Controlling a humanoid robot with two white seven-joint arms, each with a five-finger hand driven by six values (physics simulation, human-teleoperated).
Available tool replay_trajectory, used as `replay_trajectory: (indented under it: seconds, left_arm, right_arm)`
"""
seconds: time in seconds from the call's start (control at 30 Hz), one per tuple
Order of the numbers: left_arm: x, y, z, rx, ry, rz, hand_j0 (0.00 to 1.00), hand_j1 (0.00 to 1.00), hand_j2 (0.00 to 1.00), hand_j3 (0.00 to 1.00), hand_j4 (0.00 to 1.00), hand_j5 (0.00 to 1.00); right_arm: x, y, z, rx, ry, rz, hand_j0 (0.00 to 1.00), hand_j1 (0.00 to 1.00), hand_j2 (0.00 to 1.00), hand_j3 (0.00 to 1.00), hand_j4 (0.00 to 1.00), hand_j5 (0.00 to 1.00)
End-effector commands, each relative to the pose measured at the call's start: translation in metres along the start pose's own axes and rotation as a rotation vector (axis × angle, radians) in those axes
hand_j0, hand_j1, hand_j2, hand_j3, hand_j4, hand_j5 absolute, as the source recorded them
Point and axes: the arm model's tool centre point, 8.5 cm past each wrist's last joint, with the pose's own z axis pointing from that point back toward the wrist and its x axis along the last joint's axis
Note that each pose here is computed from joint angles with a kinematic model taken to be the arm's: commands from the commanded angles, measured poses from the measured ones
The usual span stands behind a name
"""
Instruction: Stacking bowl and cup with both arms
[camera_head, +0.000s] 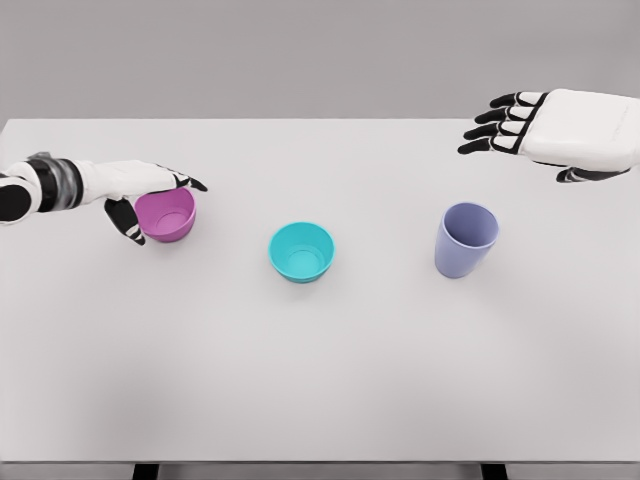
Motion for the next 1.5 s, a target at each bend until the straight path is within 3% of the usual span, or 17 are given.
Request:
replay_trajectory:
  seconds: [0.0, 0.73, 1.0, 1.23, 1.47]
  left_arm:
    - [0.000, 0.000, -0.002, -0.001, 0.002, 0.001, 1.00, 1.00, 1.00, 1.00, 1.00, 1.00]
    - [-0.003, -0.005, -0.008, -0.014, 0.014, 0.001, 1.00, 1.00, 1.00, 1.00, 1.00, 1.00]
    - [-0.003, -0.005, -0.009, -0.016, 0.018, -0.001, 0.73, 0.73, 0.73, 0.73, 0.73, 0.73]
    - [0.000, 0.000, -0.005, -0.001, 0.004, -0.003, 0.66, 0.66, 0.66, 0.66, 0.66, 0.66]
    - [0.021, 0.015, 0.001, 0.032, -0.045, -0.053, 0.63, 0.63, 0.63, 0.63, 0.63, 0.63]
  right_arm:
    - [0.000, 0.000, -0.001, -0.005, 0.000, -0.006, 1.00, 1.00, 1.00, 1.00, 1.00, 1.00]
    - [0.001, -0.001, -0.005, -0.017, -0.007, -0.010, 1.00, 1.00, 1.00, 1.00, 1.00, 1.00]
    - [0.001, -0.001, -0.005, -0.017, -0.007, -0.010, 1.00, 1.00, 1.00, 1.00, 1.00, 1.00]
    - [0.000, 0.000, -0.005, -0.016, -0.006, -0.011, 1.00, 1.00, 1.00, 1.00, 1.00, 1.00]
    - [0.000, 0.000, -0.005, -0.016, -0.006, -0.011, 1.00, 1.00, 1.00, 1.00, 1.00, 1.00]
